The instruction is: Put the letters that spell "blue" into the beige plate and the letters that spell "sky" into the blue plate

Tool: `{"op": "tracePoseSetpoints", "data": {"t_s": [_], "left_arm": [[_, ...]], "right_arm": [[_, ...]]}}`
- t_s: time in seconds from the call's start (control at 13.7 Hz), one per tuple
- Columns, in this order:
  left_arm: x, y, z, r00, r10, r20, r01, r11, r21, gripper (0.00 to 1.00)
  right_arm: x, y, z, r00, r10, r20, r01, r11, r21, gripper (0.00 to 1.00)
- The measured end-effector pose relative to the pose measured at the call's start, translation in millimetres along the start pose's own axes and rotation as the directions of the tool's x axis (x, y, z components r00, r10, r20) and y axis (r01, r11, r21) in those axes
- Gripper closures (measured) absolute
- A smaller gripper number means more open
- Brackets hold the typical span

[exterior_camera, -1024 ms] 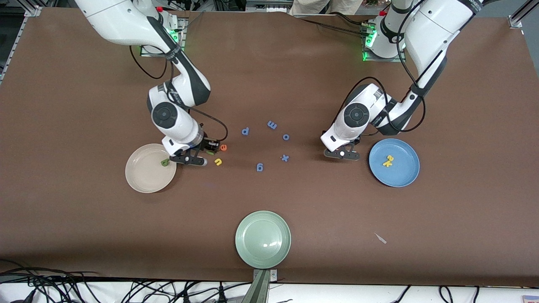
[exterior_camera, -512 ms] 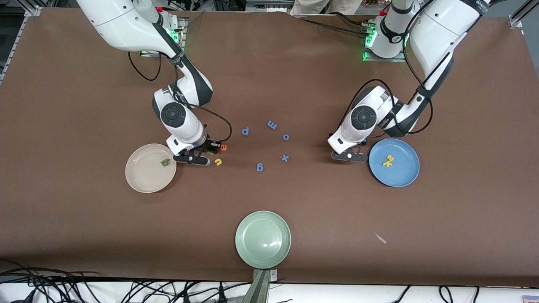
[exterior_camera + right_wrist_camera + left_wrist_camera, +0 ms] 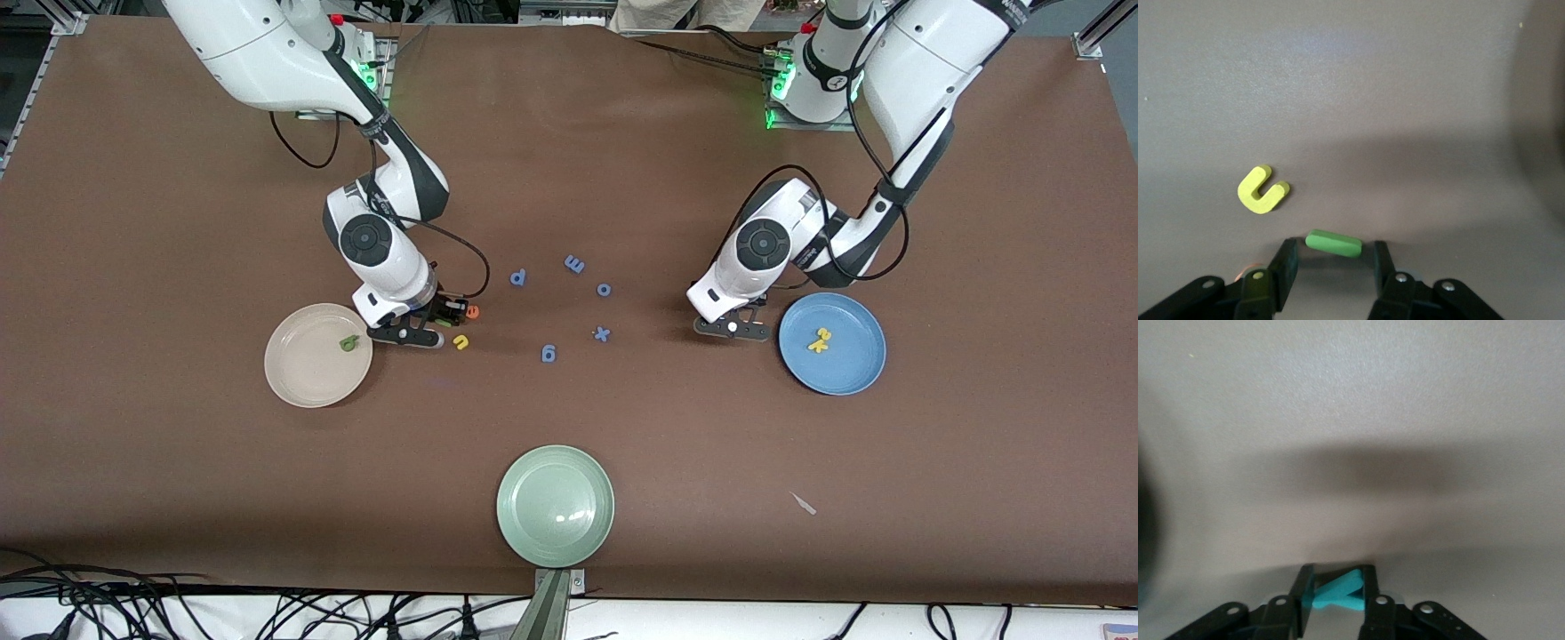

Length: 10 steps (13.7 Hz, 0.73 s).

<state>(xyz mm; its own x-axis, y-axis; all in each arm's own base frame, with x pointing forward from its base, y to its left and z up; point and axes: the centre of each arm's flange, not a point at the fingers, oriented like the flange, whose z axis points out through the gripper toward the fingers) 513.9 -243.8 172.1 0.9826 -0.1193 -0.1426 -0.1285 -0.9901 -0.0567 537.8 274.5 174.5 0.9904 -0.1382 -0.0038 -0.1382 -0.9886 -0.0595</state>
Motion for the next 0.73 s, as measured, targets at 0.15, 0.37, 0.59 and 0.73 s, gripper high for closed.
{"op": "tracePoseSetpoints", "data": {"t_s": [0.15,0.37,0.59,0.73], "left_arm": [[-0.3,1.5,-0.4,1.0,0.002,-0.002,-0.002,1.0,-0.003,0.84],[1.0,-0.5,-8.1,1.0,0.002,-0.01,-0.002,1.0,0.006,0.91],[-1.4,-0.7,-19.4,1.0,0.005,-0.011,-0.005,1.0,0.027,0.87],[-9.4,3.0,-14.5,1.0,0.017,0.006,-0.017,0.999,0.033,0.67]], "right_arm": [[-0.1,1.2,0.1,1.0,-0.007,-0.005,0.007,1.0,-0.004,0.6],[-0.4,1.1,-0.6,1.0,-0.011,-0.008,0.011,1.0,-0.005,0.62],[-0.2,1.5,-1.0,1.0,-0.012,-0.01,0.012,1.0,-0.004,0.68],[-0.2,1.5,-1.2,1.0,-0.013,-0.011,0.012,1.0,-0.004,0.68]]}}
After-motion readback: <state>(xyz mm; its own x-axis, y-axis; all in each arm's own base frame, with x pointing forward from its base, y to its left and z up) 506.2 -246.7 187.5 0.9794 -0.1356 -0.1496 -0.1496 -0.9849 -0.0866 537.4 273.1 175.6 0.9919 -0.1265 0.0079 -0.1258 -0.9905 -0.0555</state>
